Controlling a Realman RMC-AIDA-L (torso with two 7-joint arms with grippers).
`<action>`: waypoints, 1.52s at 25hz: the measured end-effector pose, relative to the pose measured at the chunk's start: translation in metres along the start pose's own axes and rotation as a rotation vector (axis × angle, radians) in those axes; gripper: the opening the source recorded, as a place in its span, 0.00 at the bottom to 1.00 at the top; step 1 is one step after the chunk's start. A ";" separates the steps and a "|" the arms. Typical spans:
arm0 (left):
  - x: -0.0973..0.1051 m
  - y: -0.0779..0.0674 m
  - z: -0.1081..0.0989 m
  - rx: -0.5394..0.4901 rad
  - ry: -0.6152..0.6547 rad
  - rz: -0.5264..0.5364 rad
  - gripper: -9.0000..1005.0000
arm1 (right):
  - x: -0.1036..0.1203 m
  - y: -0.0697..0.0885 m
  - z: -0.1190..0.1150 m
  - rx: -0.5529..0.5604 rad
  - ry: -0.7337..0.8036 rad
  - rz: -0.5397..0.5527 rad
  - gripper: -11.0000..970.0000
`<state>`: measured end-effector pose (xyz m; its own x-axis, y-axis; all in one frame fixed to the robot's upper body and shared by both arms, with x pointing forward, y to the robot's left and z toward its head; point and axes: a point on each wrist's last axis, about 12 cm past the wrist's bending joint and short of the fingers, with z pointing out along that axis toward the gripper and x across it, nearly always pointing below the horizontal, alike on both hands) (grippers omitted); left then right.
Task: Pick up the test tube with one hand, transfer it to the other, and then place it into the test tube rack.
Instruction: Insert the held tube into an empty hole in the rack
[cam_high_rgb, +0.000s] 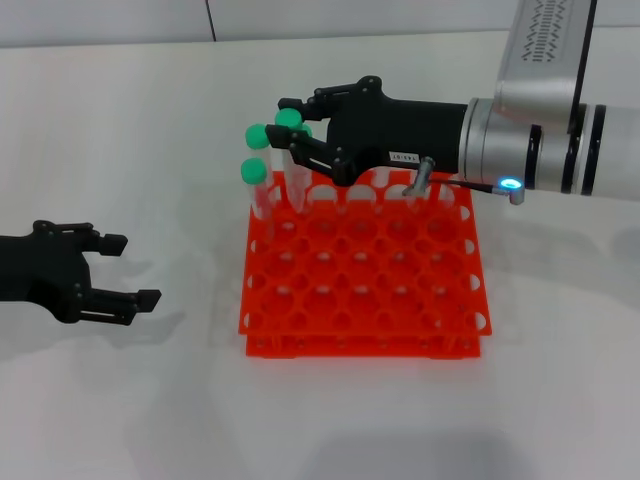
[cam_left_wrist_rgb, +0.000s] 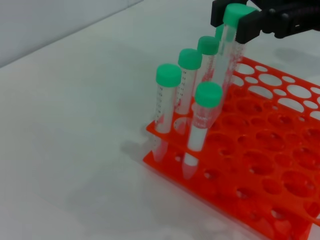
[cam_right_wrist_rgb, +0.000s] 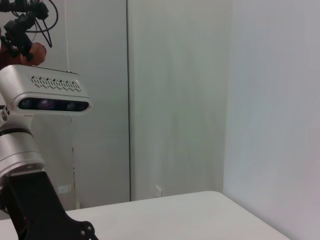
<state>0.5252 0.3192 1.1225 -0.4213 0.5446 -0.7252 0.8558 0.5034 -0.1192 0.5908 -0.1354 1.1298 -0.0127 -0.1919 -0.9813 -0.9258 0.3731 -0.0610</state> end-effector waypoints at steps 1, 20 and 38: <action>0.000 0.000 0.000 -0.001 0.000 0.000 0.87 | 0.000 0.000 0.000 0.001 0.000 0.000 0.28; 0.000 0.001 0.002 -0.002 -0.002 -0.005 0.87 | 0.002 -0.001 -0.006 0.005 -0.004 0.007 0.28; 0.001 0.001 0.005 0.008 -0.004 -0.005 0.87 | 0.012 -0.002 -0.004 0.022 0.031 0.029 0.28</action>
<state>0.5270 0.3165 1.1188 -0.4243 0.5394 -0.7274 0.8561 0.5006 -0.1282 0.5915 -0.1420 1.1188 -0.0518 -0.2084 -0.9767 -0.9162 0.3990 -0.0365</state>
